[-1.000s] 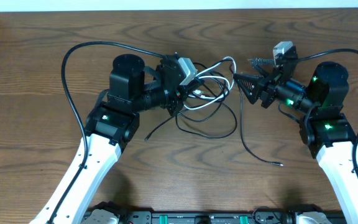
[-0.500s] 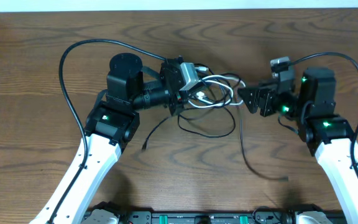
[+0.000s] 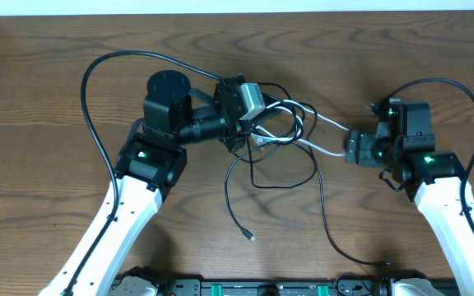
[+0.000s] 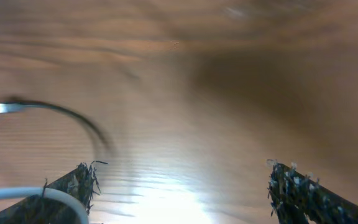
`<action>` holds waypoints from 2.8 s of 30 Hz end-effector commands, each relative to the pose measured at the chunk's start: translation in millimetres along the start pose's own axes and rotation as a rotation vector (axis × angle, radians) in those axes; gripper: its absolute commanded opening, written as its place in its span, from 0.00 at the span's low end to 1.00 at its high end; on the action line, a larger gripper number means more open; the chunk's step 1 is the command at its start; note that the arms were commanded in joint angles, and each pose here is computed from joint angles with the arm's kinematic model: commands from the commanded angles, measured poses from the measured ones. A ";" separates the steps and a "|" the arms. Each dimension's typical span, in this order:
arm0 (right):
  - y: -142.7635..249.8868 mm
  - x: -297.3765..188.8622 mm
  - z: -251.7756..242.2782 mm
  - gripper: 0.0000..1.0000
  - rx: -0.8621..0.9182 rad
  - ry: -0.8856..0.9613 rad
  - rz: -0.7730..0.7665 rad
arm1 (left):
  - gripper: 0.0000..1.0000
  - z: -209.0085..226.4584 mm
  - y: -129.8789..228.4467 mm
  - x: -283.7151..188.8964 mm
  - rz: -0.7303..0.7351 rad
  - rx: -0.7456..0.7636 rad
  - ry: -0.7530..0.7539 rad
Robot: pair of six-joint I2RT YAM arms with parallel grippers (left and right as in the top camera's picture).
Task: Untangle cables
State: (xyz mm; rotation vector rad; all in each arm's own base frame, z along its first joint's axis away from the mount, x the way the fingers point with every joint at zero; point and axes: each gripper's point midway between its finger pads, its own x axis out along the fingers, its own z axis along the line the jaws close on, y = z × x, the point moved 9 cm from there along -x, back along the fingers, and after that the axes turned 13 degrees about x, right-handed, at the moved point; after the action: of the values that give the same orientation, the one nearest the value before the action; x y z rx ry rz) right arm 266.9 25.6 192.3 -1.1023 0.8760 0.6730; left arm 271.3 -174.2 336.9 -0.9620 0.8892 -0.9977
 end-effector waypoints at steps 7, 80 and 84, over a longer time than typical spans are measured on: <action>-6.8 -2.7 -68.1 0.87 0.141 0.413 -0.043 | 0.14 26.4 0.8 -24.2 0.038 0.024 -0.168; -20.1 -26.7 55.1 0.99 -0.247 -0.875 -0.019 | 0.66 -37.6 226.5 72.9 0.974 -0.387 -0.121; -20.1 -26.7 55.1 0.99 -0.247 -0.875 -0.019 | 0.67 -35.4 218.9 72.7 0.965 -0.367 -0.139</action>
State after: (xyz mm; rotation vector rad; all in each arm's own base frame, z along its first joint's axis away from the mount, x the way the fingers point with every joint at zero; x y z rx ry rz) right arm 284.9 68.3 236.5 -0.8987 0.0273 1.1349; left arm 315.0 -195.9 98.4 -0.7264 1.2826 0.0746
